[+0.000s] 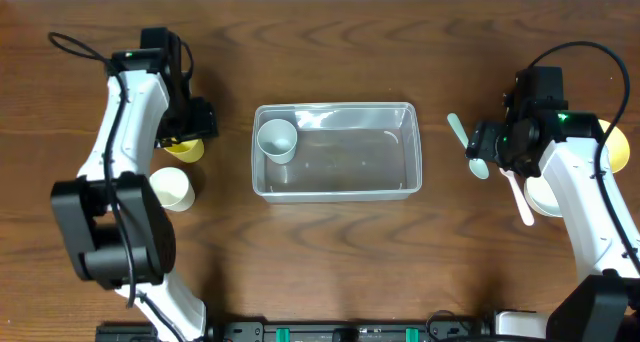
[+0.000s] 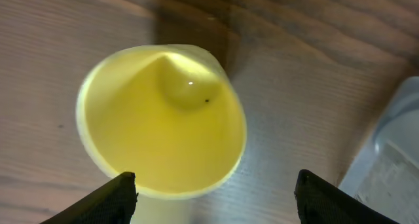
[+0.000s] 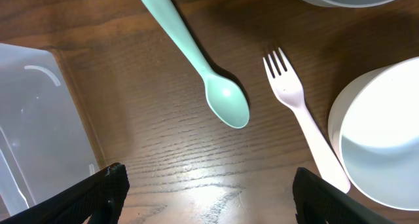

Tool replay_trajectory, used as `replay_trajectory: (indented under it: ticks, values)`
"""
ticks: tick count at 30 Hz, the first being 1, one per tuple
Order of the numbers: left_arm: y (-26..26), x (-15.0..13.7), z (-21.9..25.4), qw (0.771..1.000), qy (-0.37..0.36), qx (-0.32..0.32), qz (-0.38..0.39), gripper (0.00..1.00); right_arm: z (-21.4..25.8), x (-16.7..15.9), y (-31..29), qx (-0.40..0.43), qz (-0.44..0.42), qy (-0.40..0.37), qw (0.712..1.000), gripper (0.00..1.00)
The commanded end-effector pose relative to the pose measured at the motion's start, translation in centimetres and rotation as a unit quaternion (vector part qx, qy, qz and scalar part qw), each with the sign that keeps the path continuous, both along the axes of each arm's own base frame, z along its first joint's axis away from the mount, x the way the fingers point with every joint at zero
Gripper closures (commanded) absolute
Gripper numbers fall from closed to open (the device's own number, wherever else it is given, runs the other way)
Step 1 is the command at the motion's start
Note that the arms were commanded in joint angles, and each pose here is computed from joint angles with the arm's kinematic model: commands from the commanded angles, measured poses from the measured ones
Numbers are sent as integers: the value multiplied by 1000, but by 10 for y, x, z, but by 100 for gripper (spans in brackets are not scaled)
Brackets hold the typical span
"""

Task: Pack container
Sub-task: 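Grasp the yellow cup rim with the left gripper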

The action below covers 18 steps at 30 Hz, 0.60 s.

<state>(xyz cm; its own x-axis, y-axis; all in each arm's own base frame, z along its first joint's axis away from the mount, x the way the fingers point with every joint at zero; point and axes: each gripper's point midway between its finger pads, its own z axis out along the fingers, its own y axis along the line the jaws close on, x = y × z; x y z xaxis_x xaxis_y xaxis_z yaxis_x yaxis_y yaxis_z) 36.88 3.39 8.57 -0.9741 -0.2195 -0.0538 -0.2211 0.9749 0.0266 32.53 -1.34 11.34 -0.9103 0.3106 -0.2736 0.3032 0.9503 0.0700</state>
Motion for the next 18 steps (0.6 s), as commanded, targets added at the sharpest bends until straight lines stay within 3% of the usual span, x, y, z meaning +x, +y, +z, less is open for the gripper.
replay_trajectory:
  ticks: [1,5,11,13,15,18]
  values:
    - [-2,0,-12,1000,14,-10,5,22,4,-1,-3,-5,-3,-5,1000,19]
    - [-2,4,-28,1000,24,-11,5,26,4,-1,-3,-5,-3,-5,1000,18]
    - [-2,3,-41,999,40,-12,5,58,3,-1,-3,-5,-3,-5,1000,18]
    - [-2,3,-40,999,39,-12,5,61,3,-1,-3,-5,-3,-5,1000,18]
    - [-2,3,-40,999,39,-12,5,73,3,-1,-3,-5,-3,-5,1000,18]
    - [-2,5,-39,999,36,-11,5,81,3,-1,-3,-5,-3,-4,1000,18]
